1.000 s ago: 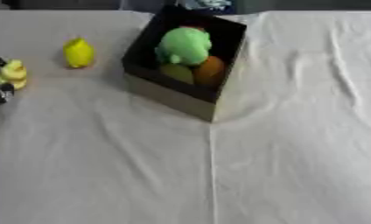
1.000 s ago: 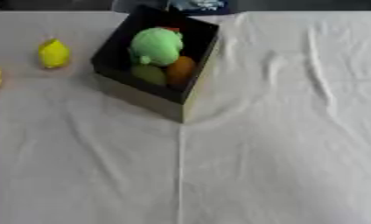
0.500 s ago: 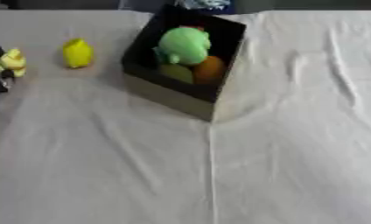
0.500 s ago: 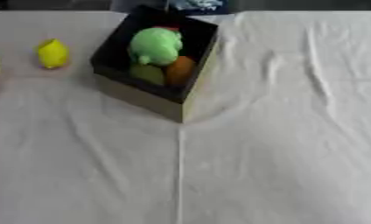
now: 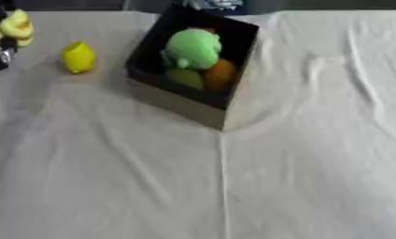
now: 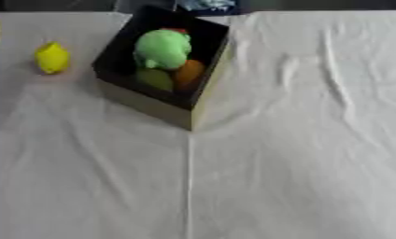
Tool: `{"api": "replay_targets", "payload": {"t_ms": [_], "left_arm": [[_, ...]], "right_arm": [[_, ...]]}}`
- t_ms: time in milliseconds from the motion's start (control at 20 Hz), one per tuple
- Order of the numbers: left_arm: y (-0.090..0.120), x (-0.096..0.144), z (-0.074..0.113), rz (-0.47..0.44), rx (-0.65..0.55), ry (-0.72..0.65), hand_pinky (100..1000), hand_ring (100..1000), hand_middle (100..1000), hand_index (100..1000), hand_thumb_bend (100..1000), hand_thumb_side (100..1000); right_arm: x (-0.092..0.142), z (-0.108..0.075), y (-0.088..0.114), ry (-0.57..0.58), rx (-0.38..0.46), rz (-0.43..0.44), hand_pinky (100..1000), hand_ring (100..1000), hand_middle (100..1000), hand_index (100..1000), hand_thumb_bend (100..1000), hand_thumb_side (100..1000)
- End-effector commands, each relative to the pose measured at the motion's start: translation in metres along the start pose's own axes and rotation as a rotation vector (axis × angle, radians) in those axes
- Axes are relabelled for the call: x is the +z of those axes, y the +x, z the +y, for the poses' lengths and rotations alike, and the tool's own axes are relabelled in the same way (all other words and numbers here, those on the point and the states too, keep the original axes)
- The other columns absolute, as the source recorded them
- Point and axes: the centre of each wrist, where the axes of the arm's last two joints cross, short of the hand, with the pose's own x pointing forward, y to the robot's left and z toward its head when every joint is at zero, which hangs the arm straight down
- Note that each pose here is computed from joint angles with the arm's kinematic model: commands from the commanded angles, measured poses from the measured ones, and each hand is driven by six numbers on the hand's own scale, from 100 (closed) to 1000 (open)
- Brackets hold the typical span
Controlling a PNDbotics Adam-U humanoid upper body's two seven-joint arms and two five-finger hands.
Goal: Pick up objects on the table and place them in the box.
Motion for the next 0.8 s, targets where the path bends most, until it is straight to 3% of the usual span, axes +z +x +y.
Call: {"api": "replay_targets", "payload": {"t_ms": [50,400,600,800], "left_arm": [[0.012,0.009,0.044,-0.087,-0.023,0.112,635,590,574,699,100,166],[0.062,0.009,0.087,-0.317,0.004,0.202,634,588,575,698,100,167],[0.093,0.004,0.095,-0.442,0.041,0.209,633,585,576,700,100,179],[0.121,-0.006,0.092,-0.553,0.092,0.177,623,579,577,701,100,194]], "right_arm": [[-0.002,-0.014,0.004,-0.033,0.027,-0.015,861,851,553,683,100,364],[-0.005,-0.011,0.008,-0.021,0.016,-0.031,862,851,553,683,100,361],[-0.007,-0.009,0.01,-0.014,0.008,-0.042,862,851,553,683,100,363],[-0.009,-0.007,0.013,-0.006,-0.001,-0.053,862,851,553,682,100,366]]}}
